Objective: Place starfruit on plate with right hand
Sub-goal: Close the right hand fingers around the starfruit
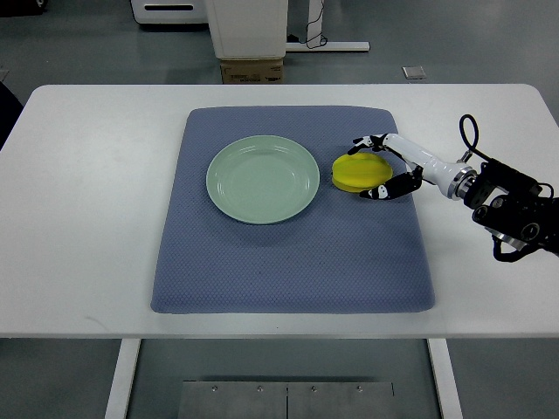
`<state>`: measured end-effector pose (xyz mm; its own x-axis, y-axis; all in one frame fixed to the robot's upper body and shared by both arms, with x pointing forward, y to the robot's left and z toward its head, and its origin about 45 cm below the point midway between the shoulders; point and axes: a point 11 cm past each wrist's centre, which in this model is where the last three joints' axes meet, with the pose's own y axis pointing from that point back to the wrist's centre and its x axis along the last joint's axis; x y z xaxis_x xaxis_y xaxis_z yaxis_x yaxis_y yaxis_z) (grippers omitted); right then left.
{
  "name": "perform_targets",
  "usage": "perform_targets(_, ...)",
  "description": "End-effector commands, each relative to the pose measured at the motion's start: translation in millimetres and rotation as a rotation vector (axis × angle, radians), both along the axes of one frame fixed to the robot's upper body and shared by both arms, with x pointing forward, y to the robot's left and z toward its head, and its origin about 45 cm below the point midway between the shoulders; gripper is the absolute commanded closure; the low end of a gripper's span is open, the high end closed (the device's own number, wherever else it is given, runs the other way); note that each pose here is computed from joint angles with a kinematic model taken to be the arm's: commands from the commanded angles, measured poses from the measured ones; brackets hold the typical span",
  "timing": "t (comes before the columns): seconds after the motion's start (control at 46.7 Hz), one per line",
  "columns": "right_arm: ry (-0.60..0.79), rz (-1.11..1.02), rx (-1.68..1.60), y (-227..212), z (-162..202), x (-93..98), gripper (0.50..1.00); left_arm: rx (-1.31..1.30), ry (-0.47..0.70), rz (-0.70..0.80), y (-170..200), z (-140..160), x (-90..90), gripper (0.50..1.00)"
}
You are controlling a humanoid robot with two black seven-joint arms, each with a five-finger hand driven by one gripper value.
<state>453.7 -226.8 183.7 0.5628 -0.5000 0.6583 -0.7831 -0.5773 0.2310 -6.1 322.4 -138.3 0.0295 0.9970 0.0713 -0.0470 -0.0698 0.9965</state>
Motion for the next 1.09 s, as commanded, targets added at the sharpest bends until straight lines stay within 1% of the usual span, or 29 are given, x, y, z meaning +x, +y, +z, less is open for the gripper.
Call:
perform_targets(0.0,0.0,0.0,-0.001,0.0,-0.2,-0.1,0.611,0.0,0.0,0.0,0.0,0.0,0.2,0.5)
perform_targets(0.064,-0.001,-0.001,-0.002,-0.4,-0.1,0.2,0.624,0.0,0.0,0.0,0.0,0.0,0.2,0.5)
perform_targets(0.193,0.001,0.0,-0.004,-0.6,-0.6,-0.1,0.693,0.0,0.0,0.0,0.0,0.0,0.2,0.5)
perform_targets(0.257,0.002,0.003,-0.011,-1.0,-1.3,-0.5,0.707,0.0,0.0,0.0,0.0,0.0,0.2,0.5)
perform_targets(0.343,0.005,0.005,-0.019,-2.5,-2.8,-1.4,0.751,0.0,0.0,0.0,0.0,0.0,0.2,0.5)
perform_targets(0.386,0.006,0.006,-0.021,-2.6,-3.1,-1.5,0.799,0.0,0.0,0.0,0.0,0.0,0.2,0.5)
perform_targets(0.45,0.006,0.006,-0.021,-2.6,-3.1,-1.5,0.85,0.0,0.0,0.0,0.0,0.0,0.2,0.5)
perform_targets(0.536,0.006,0.006,-0.021,-2.6,-3.1,-1.5,1.0,0.0,0.0,0.0,0.0,0.0,0.2,0.5)
perform_targets(0.771,0.004,0.002,-0.016,-3.1,-1.7,-0.7,1.0,0.0,0.0,0.0,0.0,0.0,0.2,0.5)
perform_targets(1.071,0.016,-0.037,0.076,-2.2,14.2,8.5,1.0,0.0,0.0,0.0,0.0,0.0,0.2,0.5)
